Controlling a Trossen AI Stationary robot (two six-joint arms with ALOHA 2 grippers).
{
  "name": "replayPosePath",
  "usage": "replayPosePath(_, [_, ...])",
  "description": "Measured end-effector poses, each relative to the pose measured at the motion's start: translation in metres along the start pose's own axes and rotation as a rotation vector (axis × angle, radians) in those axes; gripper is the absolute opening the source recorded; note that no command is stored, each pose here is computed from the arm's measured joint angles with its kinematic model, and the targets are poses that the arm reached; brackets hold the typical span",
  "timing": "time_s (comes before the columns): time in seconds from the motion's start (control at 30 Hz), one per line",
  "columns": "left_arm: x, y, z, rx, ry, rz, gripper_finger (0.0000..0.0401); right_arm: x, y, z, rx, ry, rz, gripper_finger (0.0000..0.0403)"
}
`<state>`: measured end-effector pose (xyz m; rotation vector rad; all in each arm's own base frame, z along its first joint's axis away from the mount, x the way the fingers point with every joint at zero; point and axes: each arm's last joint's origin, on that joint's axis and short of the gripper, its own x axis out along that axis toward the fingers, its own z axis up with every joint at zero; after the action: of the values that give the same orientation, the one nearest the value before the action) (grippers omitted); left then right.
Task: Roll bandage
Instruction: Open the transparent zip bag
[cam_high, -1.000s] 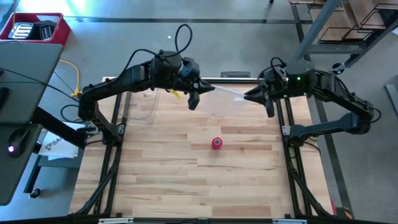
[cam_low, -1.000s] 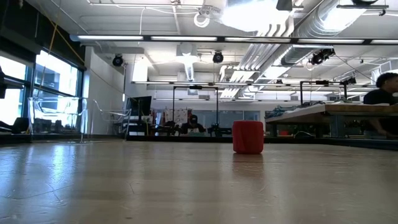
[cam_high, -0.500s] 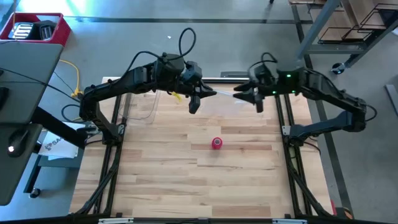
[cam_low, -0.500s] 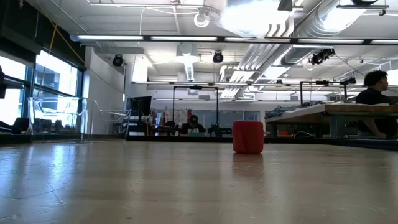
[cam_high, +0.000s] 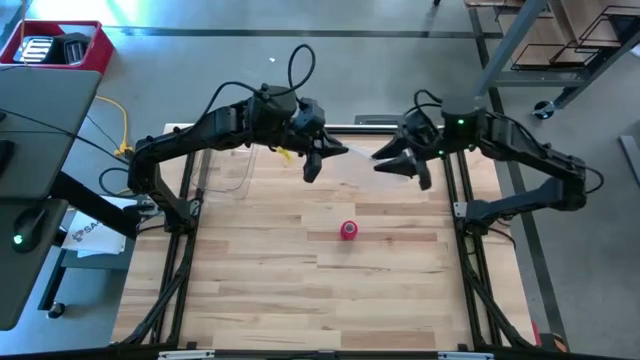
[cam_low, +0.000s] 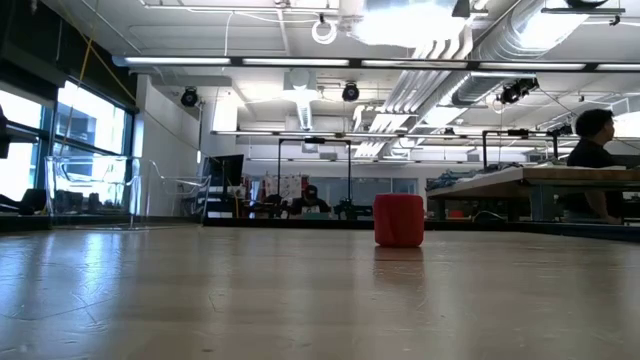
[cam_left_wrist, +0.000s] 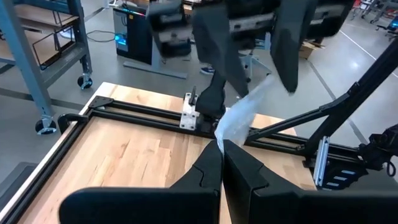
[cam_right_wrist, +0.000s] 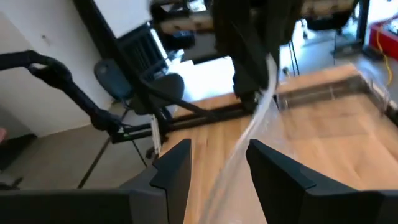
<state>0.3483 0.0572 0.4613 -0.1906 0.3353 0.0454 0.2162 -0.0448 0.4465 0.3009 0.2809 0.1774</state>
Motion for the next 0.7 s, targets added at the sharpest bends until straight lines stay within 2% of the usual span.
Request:
replayPosePath(0.33, [0.0, -0.001, 0.0, 0.0, 0.005, -0.025, 0.0, -0.005, -0.008, -0.003, 0.019, 0.002, -0.194, 0.0151])
replayPosePath(0.6, [0.0, -0.001, 0.0, -0.001, 0.008, -0.044, 0.0, -0.003, -0.01, -0.01, 0.002, 0.08, -0.208, 0.0151])
replayPosePath(0.7, [0.0, -0.001, 0.0, -0.001, 0.007, -0.044, 0.0, -0.003, -0.009, -0.008, -0.004, 0.057, -0.198, 0.0151])
